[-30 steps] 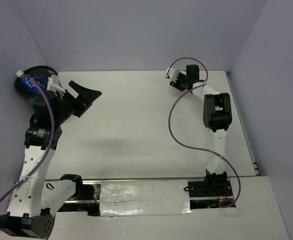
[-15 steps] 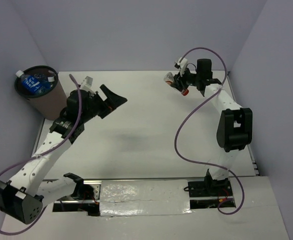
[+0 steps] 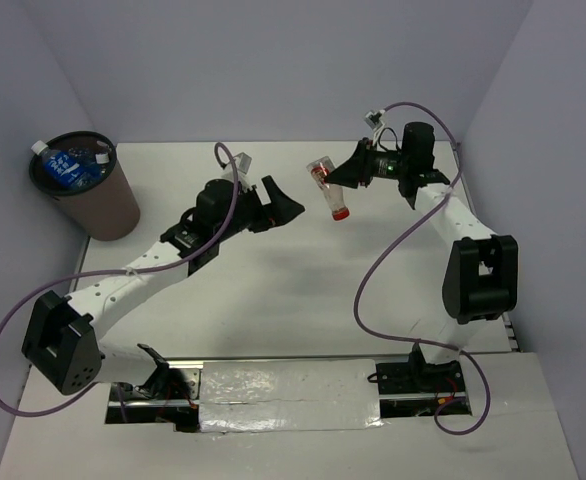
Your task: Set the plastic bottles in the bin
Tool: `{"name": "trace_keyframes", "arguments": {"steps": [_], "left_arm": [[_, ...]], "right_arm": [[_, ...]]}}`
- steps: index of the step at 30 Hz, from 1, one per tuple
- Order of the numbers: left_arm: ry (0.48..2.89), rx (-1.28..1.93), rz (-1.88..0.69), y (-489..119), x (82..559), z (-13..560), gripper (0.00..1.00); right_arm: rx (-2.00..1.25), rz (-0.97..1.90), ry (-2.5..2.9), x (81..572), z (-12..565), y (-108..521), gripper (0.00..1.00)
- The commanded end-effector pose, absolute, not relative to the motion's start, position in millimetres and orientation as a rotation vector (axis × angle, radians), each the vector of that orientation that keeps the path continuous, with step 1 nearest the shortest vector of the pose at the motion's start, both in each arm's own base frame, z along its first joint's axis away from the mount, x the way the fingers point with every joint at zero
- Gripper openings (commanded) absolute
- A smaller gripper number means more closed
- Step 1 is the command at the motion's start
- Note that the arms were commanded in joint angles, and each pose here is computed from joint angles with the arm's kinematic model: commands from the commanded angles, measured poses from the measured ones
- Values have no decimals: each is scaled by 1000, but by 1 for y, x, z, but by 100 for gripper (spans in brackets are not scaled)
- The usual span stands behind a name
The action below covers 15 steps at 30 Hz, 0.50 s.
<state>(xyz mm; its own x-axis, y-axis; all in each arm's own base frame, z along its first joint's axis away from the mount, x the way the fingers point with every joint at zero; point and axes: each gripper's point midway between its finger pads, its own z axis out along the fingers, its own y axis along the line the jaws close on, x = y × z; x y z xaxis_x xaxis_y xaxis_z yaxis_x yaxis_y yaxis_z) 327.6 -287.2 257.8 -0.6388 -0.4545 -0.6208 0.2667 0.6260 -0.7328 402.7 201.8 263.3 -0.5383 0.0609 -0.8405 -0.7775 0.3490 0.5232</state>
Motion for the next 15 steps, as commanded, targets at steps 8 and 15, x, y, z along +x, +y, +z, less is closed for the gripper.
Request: {"name": "trace_keyframes", "arguments": {"steps": [8, 15], "left_arm": [[1763, 22, -1186, -334, 335, 316, 99], [1739, 56, -1265, -352, 333, 323, 99]], "right_arm": [[-512, 1765, 1568, 342, 352, 228, 10], [-443, 1917, 1516, 337, 370, 235, 10]]}}
